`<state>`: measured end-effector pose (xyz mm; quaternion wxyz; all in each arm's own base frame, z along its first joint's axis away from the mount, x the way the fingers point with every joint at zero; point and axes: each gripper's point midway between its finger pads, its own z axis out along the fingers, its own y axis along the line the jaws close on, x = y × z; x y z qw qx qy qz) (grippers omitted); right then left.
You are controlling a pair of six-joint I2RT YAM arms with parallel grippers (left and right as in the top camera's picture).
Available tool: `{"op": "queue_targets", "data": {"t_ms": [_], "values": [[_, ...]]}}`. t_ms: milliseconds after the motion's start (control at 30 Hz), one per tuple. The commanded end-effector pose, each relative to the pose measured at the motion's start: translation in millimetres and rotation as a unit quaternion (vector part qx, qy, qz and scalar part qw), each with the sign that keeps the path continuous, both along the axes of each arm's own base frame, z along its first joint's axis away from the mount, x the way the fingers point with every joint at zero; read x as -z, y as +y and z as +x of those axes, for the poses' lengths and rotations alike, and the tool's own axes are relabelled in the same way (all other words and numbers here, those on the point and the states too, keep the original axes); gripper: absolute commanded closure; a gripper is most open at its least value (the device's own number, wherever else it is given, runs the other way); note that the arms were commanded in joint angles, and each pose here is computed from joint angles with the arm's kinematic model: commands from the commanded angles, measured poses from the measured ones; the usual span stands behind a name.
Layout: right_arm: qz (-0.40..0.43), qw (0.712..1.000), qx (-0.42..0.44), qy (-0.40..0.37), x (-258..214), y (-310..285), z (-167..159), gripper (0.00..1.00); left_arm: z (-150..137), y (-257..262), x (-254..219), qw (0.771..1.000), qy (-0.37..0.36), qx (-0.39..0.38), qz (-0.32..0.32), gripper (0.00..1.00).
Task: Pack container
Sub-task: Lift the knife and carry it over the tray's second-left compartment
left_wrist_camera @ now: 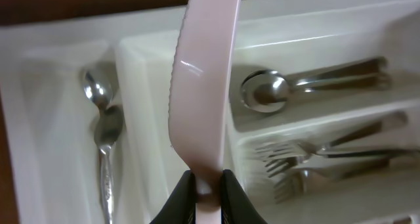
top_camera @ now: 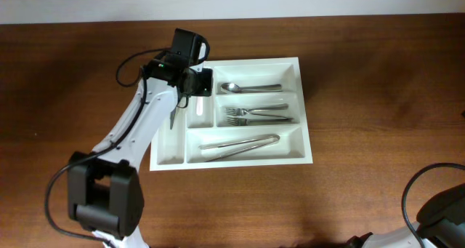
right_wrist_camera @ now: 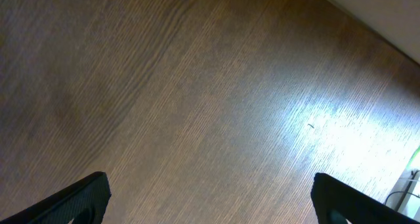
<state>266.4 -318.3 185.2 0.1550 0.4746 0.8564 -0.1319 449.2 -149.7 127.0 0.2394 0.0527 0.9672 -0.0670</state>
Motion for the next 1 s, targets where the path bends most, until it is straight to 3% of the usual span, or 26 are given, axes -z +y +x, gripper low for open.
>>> {"op": "queue_targets", "data": {"t_ms": [0,500,600,800,967], "values": [[0.001,1.000,0.004,0.004,3,0,-2,0.01,6,1,8,1.000,0.007,-0.029,-0.003,0.94],[0.001,1.000,0.004,0.004,3,0,-2,0.01,4,3,39,0.999,0.042,-0.031,0.012,0.89],[0.001,1.000,0.004,0.003,3,-1,-2,0.01,3,3,39,0.999,0.042,-0.030,0.012,0.77],[0.001,1.000,0.004,0.004,3,-1,-2,0.01,3,3,39,0.999,0.042,-0.030,0.012,0.76],[0.001,1.000,0.004,0.004,3,0,-2,0.01,6,3,37,0.999,0.036,-0.031,0.011,0.66]]}}
